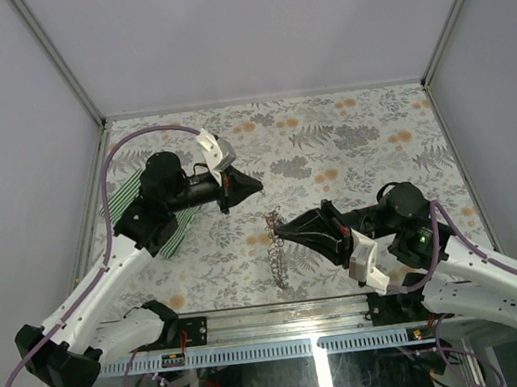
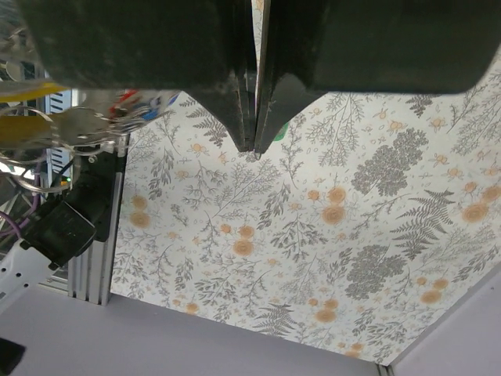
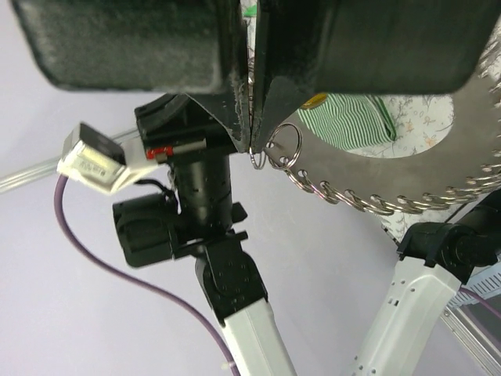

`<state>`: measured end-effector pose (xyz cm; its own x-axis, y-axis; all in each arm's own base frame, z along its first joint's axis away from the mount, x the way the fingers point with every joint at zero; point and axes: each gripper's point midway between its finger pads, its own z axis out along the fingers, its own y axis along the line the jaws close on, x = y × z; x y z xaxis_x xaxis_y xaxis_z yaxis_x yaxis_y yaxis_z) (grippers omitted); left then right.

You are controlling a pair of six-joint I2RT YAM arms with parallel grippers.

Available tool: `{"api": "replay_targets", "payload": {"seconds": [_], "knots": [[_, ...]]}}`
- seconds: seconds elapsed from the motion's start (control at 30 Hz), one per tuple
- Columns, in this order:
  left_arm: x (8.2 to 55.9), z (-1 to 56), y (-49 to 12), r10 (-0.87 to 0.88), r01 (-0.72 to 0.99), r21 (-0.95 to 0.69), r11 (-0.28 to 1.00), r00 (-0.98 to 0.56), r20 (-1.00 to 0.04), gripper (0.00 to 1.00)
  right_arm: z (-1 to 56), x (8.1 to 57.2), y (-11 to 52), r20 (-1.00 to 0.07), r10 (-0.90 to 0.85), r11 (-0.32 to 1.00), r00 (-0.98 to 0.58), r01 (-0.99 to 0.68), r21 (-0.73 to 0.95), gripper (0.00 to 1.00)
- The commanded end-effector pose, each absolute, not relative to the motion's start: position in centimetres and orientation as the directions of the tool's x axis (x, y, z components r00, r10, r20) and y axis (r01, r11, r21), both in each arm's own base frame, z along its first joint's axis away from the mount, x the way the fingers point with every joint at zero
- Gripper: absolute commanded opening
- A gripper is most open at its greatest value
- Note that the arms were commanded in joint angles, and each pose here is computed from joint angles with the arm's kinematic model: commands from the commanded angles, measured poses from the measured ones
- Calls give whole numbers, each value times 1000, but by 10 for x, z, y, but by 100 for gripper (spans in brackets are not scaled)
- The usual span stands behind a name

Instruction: Put the keys on the keyring

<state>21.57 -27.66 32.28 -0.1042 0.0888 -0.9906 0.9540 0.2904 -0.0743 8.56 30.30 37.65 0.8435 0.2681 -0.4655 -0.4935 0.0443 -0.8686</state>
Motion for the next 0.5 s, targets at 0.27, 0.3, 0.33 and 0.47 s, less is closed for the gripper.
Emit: {"api": "replay_targets", "payload": {"seconds": [0.27, 0.3, 0.33, 0.47], "knots": [[236, 324, -275, 85, 947, -42, 317, -73, -994, 0, 427, 62, 303, -308, 267, 65, 913, -336, -939, 0], [236, 324, -276, 85, 947, -42, 318, -72, -994, 0, 427, 61, 304, -305, 263, 62, 915, -332, -941, 0], [238, 323, -276, 87, 946, -41, 322, -73, -994, 0, 429, 61, 304, -301, 257, 58, 918, -326, -944, 0], [240, 321, -277, 89, 945, -44, 323, -77, -993, 0, 428, 61, 306, -287, 230, 42, 930, -304, -952, 0]]}}
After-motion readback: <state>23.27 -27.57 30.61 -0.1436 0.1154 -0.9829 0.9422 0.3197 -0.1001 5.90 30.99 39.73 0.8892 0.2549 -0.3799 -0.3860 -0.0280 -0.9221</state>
